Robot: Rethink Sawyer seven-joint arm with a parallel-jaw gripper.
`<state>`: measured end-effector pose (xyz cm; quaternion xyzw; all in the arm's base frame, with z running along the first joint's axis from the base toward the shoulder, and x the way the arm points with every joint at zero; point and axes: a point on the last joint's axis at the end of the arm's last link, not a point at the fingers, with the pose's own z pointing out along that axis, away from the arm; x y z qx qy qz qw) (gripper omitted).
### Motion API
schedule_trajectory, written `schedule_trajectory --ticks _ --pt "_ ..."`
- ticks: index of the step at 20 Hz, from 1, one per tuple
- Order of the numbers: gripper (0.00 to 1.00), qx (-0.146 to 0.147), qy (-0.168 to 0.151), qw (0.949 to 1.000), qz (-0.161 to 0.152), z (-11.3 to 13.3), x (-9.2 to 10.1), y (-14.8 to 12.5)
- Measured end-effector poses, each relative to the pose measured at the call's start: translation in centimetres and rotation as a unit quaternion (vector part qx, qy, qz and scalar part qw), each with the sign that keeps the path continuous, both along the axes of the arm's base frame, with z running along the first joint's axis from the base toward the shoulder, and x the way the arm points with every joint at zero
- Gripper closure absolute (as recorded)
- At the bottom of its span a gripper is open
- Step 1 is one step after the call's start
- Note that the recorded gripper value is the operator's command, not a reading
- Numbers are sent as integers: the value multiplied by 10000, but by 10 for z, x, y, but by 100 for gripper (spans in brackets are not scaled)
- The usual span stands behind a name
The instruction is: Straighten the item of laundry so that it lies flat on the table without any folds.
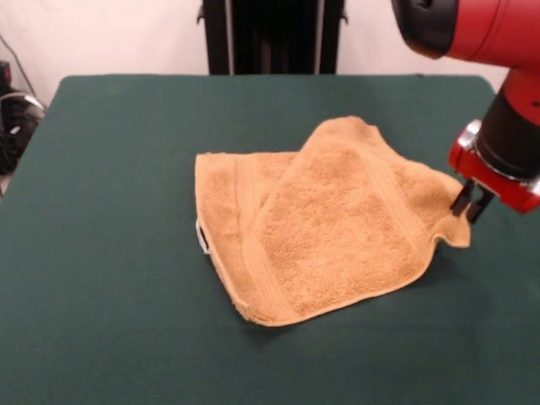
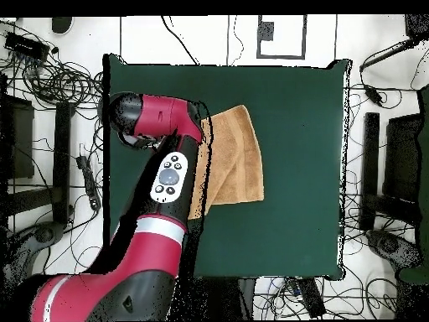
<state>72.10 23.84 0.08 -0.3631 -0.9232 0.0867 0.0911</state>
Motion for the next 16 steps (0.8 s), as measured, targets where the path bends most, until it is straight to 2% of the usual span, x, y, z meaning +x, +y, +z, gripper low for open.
schedule_trajectory --ticks 10,16 --pt "100 56 -194 9998 28 24 14 6" --pt "100 78 -273 9996 61 30 19 9"
